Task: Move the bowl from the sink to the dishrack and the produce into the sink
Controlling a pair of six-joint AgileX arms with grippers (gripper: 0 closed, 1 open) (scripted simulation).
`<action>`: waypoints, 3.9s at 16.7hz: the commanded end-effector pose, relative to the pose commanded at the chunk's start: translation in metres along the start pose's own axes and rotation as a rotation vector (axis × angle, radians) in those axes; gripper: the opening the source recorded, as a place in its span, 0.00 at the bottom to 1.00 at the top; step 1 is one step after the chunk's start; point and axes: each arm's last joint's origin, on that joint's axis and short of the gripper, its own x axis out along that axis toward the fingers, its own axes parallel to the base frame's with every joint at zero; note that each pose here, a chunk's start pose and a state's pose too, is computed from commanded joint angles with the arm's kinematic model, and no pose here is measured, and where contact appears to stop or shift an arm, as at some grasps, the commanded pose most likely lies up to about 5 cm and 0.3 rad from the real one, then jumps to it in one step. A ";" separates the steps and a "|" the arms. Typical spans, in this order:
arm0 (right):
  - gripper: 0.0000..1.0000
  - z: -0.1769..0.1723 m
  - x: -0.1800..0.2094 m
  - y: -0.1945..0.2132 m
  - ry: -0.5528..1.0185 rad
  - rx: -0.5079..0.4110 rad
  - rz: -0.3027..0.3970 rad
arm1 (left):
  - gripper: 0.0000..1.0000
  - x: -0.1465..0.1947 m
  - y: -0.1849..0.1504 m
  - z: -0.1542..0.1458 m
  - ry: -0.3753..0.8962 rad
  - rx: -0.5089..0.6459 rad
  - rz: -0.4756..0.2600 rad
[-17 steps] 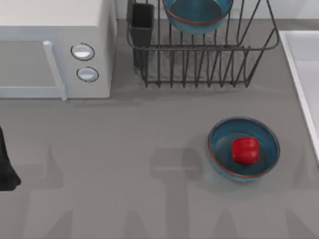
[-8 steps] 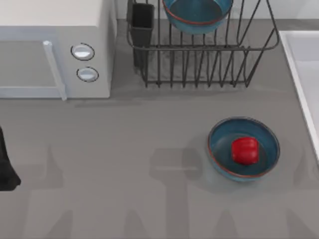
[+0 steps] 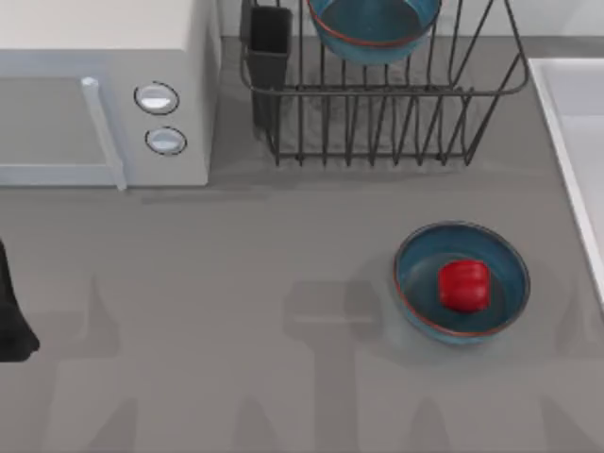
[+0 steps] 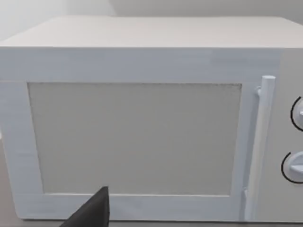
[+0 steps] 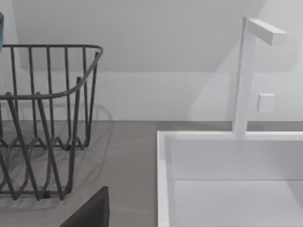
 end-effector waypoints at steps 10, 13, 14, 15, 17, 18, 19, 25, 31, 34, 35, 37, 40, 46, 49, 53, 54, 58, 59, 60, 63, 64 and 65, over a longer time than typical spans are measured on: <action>1.00 0.079 0.035 0.021 0.447 0.106 0.105 | 1.00 0.000 0.000 0.000 0.000 0.000 0.000; 1.00 0.095 0.077 0.040 0.727 0.128 0.125 | 1.00 0.000 0.000 0.000 0.000 0.000 0.000; 1.00 0.097 0.093 0.048 0.824 0.130 0.125 | 1.00 0.000 0.000 0.000 0.000 0.000 0.000; 1.00 0.097 0.109 0.058 0.920 0.129 0.122 | 1.00 0.000 0.000 0.000 0.000 0.000 0.000; 1.00 0.092 0.139 0.078 1.093 0.119 0.109 | 1.00 0.000 0.000 0.000 0.000 0.000 0.000; 1.00 0.088 0.153 0.088 1.168 0.112 0.100 | 1.00 0.000 0.000 0.000 0.000 0.000 0.000; 1.00 0.085 0.166 0.098 1.236 0.103 0.090 | 1.00 0.000 0.000 0.000 0.000 0.000 0.000; 1.00 0.051 0.220 0.153 1.514 0.032 0.017 | 1.00 0.000 0.000 0.000 0.000 0.000 0.000; 1.00 0.040 0.231 0.168 1.571 0.008 -0.008 | 1.00 0.000 0.000 0.000 0.000 0.000 0.000; 1.00 0.040 0.232 0.166 1.569 0.012 -0.010 | 1.00 0.000 0.000 0.000 0.000 0.000 0.000; 1.00 0.039 0.232 0.166 1.571 0.012 -0.011 | 1.00 0.000 0.000 0.000 0.000 0.000 0.000; 1.00 0.027 0.233 0.166 1.577 0.009 -0.014 | 1.00 0.000 0.000 0.000 0.000 0.000 0.000; 1.00 -0.007 0.235 0.169 1.567 0.010 -0.006 | 1.00 0.000 0.000 0.000 0.000 0.000 0.000; 1.00 -0.065 0.231 0.168 1.571 0.008 -0.008 | 1.00 0.000 0.000 0.000 0.000 0.000 0.000; 1.00 -0.065 0.231 0.168 1.571 0.008 -0.008 | 1.00 0.000 0.000 0.000 0.000 0.000 0.000; 0.70 -0.065 0.231 0.168 1.571 0.008 -0.008 | 1.00 0.000 0.000 0.000 0.000 0.000 0.000; 0.62 -0.065 0.231 0.168 1.571 0.008 -0.008 | 1.00 0.000 0.000 0.000 0.000 0.000 0.000; 0.32 -0.065 0.231 0.168 1.571 0.008 -0.008 | 1.00 0.000 0.000 0.000 0.000 0.000 0.000; 0.25 -0.065 0.231 0.168 1.571 0.008 -0.008 | 1.00 0.000 0.000 0.000 0.000 0.000 0.000; 0.17 -0.065 0.231 0.168 1.571 0.008 -0.008 | 1.00 0.000 0.000 0.000 0.000 0.000 0.000; 0.00 -0.065 0.231 0.168 1.571 0.008 -0.008 | 1.00 0.000 0.000 0.000 0.000 0.000 0.000; 0.00 -0.065 0.231 0.168 1.571 0.008 -0.008 | 1.00 0.000 0.000 0.000 0.000 0.000 0.000; 0.00 -0.065 0.231 0.168 1.571 0.008 -0.008 | 1.00 0.000 0.000 0.000 0.000 0.000 0.000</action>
